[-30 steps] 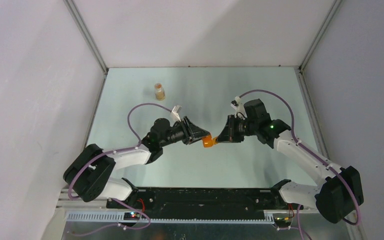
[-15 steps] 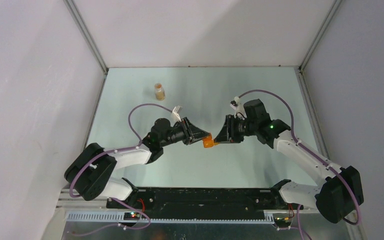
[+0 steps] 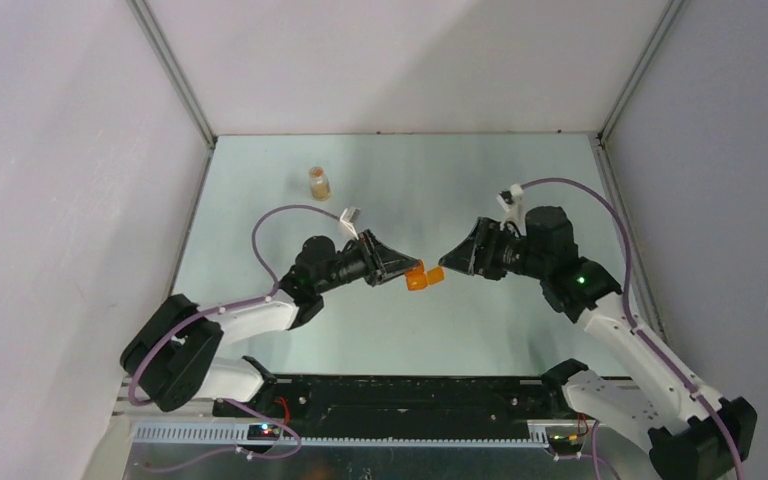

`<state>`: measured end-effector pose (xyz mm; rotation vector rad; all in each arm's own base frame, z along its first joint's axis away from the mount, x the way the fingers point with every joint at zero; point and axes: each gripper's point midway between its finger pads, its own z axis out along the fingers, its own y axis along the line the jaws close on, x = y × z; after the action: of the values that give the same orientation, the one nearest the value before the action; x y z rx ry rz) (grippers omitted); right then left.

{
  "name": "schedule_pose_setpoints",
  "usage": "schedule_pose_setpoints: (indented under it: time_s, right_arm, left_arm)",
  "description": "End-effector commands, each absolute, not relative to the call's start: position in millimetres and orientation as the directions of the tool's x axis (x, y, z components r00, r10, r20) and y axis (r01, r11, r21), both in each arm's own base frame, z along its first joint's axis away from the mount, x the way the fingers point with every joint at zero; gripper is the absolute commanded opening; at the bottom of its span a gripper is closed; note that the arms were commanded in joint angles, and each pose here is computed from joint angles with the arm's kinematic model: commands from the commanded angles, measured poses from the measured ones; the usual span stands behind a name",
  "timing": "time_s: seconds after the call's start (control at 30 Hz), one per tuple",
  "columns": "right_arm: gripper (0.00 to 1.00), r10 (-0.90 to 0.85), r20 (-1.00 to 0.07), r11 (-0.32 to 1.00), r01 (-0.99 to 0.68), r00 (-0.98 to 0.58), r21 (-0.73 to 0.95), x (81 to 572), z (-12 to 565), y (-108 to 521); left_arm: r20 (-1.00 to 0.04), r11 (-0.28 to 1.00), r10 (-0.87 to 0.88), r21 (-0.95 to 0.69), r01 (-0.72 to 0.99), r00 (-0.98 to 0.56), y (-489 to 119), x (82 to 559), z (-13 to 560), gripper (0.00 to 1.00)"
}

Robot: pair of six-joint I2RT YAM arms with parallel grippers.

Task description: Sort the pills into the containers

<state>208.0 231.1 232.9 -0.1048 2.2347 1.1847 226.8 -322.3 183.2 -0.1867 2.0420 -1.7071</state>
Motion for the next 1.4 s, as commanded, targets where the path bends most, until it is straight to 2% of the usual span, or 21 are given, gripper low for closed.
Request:
schedule_pose_setpoints:
  time_s: [0.0, 0.2, 0.27, 0.47, 0.6, 1.13, 1.37]
  right_arm:
    - [0.62, 0.398, -0.571, 0.625, -0.243, -0.718, 0.742, 230, 253, 210]
    - [0.44, 0.468, -0.550, 0.657, -0.144, -0.691, 0.740, 234, 248, 196]
    - [0.43, 0.440, -0.543, 0.652, -0.162, -0.715, 0.741, 231, 247, 202]
    - [0.50, 0.325, -0.574, 0.547, -0.345, -0.752, 0.763, 216, 271, 232]
    - [0.55, 0.282, -0.577, 0.482, -0.407, -0.767, 0.776, 206, 281, 244]
    - [0.60, 0.233, -0.525, 0.415, -0.405, -0.818, 0.815, 203, 278, 262]
    - [0.60, 0.211, -0.473, 0.330, -0.393, -0.856, 0.858, 203, 281, 282]
  left_arm:
    - [-0.288, 0.106, -0.464, -0.957, 0.271, -0.838, -321, 235, 240, 0.00]
    - [-0.300, 0.058, -0.505, -0.947, 0.315, -0.809, -318, 239, 273, 0.00]
    - [-0.312, 0.047, -0.506, -0.941, 0.335, -0.805, -318, 239, 282, 0.00]
    - [-0.322, 0.032, -0.500, -0.935, 0.354, -0.804, -322, 241, 294, 0.00]
    - [-0.325, 0.035, -0.489, -0.935, 0.354, -0.810, -324, 241, 292, 0.00]
    - [-0.332, 0.040, -0.458, -0.934, 0.354, -0.825, -328, 237, 289, 0.00]
    - [-0.351, 0.063, -0.446, -0.930, 0.362, -0.823, -327, 235, 285, 0.00]
